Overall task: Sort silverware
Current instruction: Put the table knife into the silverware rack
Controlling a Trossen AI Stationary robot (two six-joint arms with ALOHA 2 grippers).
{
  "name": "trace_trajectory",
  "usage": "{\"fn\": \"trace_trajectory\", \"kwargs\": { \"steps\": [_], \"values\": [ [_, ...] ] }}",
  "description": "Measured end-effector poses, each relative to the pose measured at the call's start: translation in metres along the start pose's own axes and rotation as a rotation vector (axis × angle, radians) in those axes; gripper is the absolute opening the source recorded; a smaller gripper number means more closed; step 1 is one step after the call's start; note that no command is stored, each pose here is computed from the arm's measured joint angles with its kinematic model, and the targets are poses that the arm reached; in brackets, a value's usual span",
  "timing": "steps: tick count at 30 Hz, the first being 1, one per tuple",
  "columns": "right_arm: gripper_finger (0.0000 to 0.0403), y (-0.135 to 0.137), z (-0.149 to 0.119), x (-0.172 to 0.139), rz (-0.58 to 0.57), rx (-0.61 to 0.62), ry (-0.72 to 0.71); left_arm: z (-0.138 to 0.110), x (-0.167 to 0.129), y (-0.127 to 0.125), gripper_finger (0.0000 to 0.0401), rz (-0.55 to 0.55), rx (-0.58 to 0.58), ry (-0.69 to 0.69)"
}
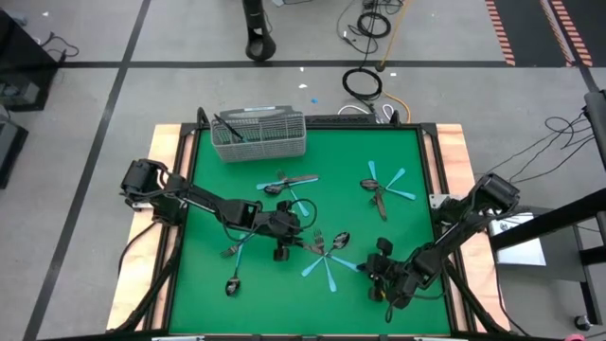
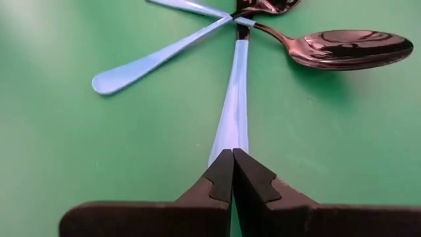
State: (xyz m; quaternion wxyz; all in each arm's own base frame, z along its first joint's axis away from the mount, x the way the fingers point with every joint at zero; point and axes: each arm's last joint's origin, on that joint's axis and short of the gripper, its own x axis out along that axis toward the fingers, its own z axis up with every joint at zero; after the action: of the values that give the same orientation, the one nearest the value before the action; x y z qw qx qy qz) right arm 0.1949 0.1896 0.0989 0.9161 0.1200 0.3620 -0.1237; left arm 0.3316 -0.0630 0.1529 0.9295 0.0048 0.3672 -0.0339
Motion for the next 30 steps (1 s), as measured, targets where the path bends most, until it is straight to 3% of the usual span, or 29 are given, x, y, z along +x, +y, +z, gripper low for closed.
{"fn": "trace_trajectory", "kwargs": {
  "steps": [4,9,14,25,30],
  "values": [
    [0.0000,-0.001,-0.008,0.004,-0.024,0.041,0.016,0.000,0.000,-0.001,0.0121,-0.009,-0.009,-0.001],
    [0.0000,-0.003,-0.012,0.005,-0.058,0.115,0.016,0.007,0.000,-0.009,0.0121,-0.098,-0.018,-0.075],
    [0.0000,-0.003,-0.012,0.005,-0.056,0.112,0.011,0.008,0.000,-0.013,0.0121,-0.113,-0.011,-0.085],
    [0.0000,0.012,-0.005,0.007,0.090,0.032,-0.041,0.003,0.000,-0.014,0.0121,-0.087,-0.005,-0.046],
    [0.0000,0.013,0.002,0.010,0.121,0.005,-0.059,-0.001,0.006,-0.019,0.0121,-0.158,0.064,-0.030]
  ]
}}
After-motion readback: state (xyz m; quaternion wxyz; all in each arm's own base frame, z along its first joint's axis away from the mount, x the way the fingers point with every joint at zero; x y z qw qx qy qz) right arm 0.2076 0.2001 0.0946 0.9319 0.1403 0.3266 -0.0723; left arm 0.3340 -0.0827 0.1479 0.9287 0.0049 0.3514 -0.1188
